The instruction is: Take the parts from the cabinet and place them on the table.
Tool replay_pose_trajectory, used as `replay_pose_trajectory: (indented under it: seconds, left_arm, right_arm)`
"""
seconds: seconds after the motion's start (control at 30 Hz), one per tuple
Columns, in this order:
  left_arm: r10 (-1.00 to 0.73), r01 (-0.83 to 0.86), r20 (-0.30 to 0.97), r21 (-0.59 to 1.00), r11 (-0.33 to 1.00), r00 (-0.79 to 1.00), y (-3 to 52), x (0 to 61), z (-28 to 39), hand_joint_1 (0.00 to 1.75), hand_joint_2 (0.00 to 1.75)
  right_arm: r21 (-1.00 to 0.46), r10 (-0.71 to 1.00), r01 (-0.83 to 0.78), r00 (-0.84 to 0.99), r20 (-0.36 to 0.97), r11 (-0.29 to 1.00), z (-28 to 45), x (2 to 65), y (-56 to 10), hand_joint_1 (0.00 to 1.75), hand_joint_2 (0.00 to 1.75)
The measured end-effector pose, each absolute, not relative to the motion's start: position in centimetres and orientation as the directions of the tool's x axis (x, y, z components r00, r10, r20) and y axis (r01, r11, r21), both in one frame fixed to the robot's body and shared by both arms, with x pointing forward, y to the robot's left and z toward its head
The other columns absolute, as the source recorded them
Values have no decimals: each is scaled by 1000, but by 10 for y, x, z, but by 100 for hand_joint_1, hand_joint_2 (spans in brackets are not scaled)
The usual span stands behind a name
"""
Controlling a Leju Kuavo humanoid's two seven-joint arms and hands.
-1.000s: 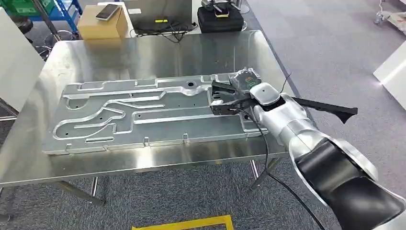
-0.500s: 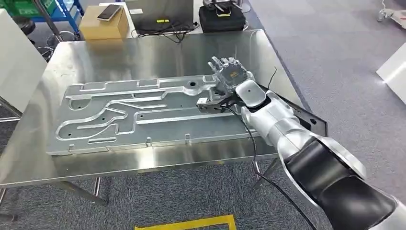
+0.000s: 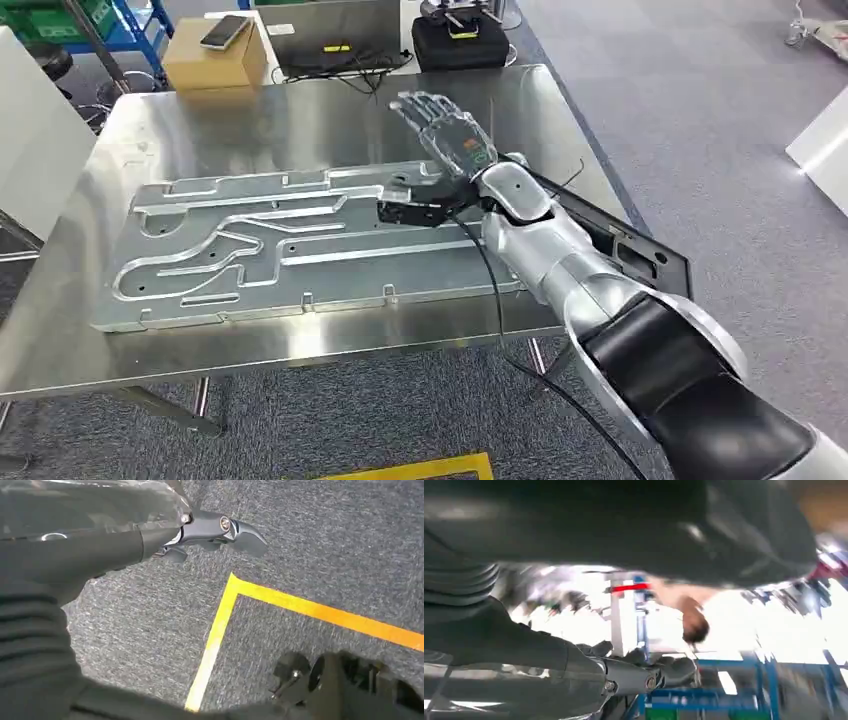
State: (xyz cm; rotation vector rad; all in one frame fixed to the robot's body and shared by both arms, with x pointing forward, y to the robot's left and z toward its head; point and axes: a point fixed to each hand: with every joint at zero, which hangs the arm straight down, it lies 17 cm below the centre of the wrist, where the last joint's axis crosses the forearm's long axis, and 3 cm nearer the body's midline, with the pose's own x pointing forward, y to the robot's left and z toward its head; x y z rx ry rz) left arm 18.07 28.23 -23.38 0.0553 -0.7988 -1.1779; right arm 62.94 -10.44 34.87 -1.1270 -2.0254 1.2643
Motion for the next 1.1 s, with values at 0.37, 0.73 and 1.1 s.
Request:
replay_pose_trajectory:
  seconds: [0.37,0.73,1.1]
  left_arm:
    - [-804,821,564,359,444,189,272,143,-241,0,0]
    - [-758,778,594,331,535,269,271,128,-242,0,0]
    - [-754,769,592,329,548,285,273,133,-241,0,0]
  right_arm:
    - [-311,678,602,-660,324,735,386,498,-230,0,0]
    - [-308,821,818,-308,481,487,281,326,-409,0,0]
    - [-566,825,768,90,558,299,170,267,-504,0,0]
